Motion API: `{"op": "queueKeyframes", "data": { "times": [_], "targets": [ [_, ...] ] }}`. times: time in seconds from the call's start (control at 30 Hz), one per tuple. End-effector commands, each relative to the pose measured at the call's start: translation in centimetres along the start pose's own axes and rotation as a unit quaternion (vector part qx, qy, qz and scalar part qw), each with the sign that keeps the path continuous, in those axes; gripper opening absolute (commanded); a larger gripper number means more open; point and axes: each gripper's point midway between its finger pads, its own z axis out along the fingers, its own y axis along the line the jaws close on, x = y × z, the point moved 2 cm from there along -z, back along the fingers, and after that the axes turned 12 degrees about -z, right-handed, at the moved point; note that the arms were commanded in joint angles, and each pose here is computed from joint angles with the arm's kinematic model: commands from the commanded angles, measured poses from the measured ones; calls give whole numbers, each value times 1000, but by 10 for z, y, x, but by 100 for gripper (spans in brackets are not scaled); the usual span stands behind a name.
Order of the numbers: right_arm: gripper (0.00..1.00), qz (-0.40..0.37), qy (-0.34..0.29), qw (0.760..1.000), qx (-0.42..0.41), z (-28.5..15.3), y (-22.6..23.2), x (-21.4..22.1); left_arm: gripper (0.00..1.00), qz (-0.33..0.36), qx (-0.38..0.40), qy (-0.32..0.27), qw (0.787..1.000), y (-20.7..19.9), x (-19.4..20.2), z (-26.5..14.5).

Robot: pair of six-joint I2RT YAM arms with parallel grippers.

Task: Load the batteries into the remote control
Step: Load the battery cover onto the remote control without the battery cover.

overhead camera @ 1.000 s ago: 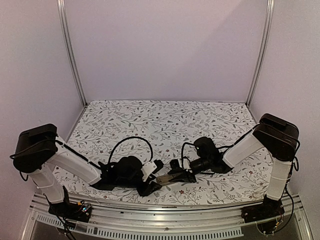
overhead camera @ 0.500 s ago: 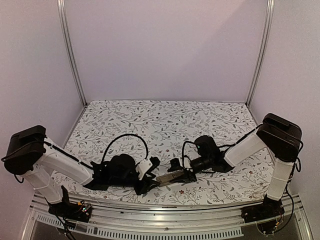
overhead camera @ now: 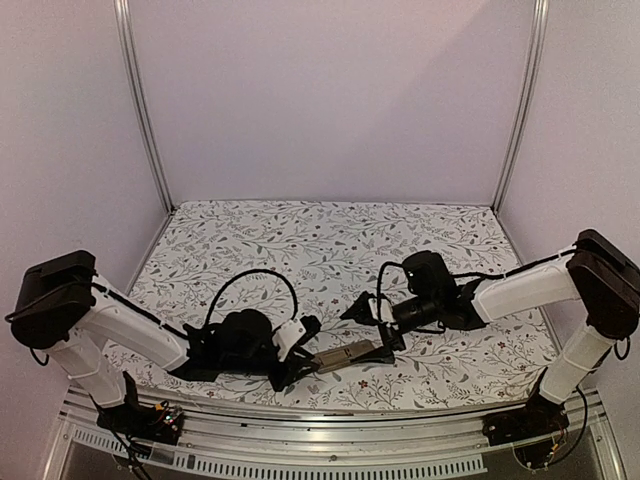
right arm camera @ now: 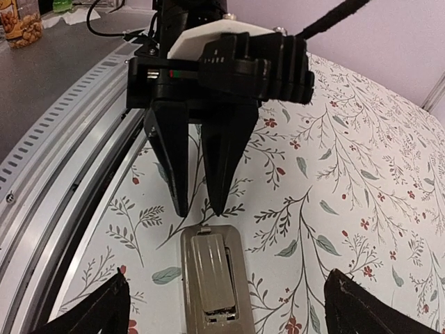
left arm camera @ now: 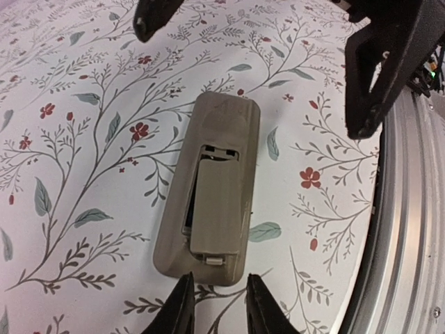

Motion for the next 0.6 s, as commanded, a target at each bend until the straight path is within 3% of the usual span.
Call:
{"op": "queueKeyframes", "data": {
  "times": [0.0, 0.17, 0.57],
  "targets": [
    [95, 25, 107, 993, -35, -4, 15, 39, 25, 7, -4, 3, 1000, 3, 2, 8],
    [92, 21, 161, 986, -31, -1, 14, 64, 23, 11, -8, -2, 1000, 5, 2, 12],
    [82, 25, 179, 982, -52, 11, 15, 89, 21, 21, -4, 1, 1000, 5, 3, 16]
  ]
}}
